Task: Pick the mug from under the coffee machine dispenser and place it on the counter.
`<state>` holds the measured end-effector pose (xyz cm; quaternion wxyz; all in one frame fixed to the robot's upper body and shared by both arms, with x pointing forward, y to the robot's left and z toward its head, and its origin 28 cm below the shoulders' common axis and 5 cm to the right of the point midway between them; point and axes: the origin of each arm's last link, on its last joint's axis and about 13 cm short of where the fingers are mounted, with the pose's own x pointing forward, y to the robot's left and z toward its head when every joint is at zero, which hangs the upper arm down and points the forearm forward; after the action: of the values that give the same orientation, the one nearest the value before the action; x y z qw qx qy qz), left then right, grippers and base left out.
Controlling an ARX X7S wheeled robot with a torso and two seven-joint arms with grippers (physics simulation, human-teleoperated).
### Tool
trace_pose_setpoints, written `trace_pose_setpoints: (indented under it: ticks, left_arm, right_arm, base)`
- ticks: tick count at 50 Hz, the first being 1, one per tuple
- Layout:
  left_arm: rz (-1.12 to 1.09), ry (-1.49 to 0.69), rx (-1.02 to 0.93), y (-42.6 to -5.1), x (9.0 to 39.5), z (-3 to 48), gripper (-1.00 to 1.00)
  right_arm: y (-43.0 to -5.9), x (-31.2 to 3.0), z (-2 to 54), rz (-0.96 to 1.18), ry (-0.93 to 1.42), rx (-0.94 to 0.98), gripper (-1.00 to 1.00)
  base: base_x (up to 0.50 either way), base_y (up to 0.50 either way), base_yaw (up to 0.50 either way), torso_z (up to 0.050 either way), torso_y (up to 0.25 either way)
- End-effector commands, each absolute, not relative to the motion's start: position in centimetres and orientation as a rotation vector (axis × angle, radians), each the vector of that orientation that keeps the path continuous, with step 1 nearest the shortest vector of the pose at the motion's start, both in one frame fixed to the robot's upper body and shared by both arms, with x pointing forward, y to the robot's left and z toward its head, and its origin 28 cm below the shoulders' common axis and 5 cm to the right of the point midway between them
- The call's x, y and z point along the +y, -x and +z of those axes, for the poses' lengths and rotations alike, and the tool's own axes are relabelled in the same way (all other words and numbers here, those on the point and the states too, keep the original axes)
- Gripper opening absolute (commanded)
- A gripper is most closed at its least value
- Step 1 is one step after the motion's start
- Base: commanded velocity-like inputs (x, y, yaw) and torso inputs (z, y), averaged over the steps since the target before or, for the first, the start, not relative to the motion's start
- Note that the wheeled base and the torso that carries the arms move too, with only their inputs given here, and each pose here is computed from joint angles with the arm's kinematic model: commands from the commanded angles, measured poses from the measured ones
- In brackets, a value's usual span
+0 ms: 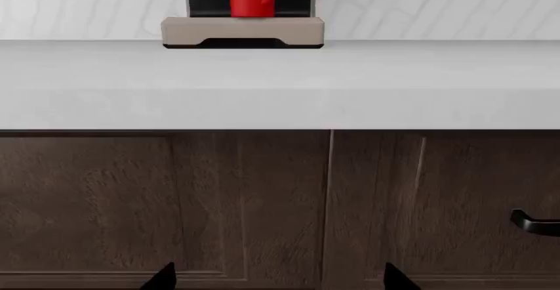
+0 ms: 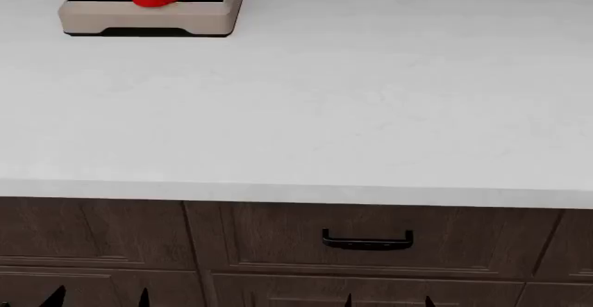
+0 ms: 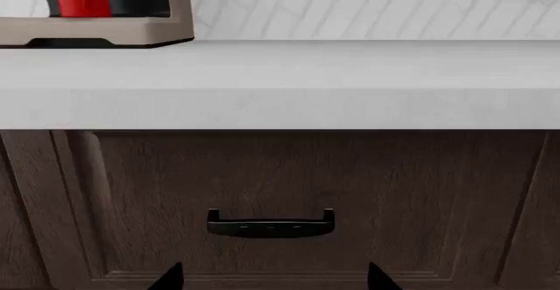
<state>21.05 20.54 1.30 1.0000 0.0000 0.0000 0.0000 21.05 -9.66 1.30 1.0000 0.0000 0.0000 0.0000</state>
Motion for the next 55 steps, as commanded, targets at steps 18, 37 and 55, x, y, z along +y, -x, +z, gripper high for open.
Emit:
trace_pose_setpoints:
  ticks: [18, 37, 55]
  left_arm:
    - [0.002, 0.001, 0.002, -21.01, 20.55, 1.41, 1.0]
    - [-0.006, -0.007, -0.009, -21.02, 20.56, 1.29, 1.0]
    - [-0.011, -0.013, -0.011, -20.82, 20.49, 1.36, 1.0]
  right_arm:
    - [-21.04, -9.57, 1.34, 0.001, 0.003, 0.001, 1.0]
    - [-21.12, -9.54, 1.29, 0.002, 0.004, -0.002, 1.0]
    - [-21.0, -9.52, 1.4, 0.002, 0.006, -0.002, 1.0]
  base:
    - [0.0, 0.0, 0.0, 0.0, 0.0]
    - [0.0, 0.0, 0.0, 0.042, 0.0]
    - [0.0, 0.0, 0.0, 0.05, 0.0]
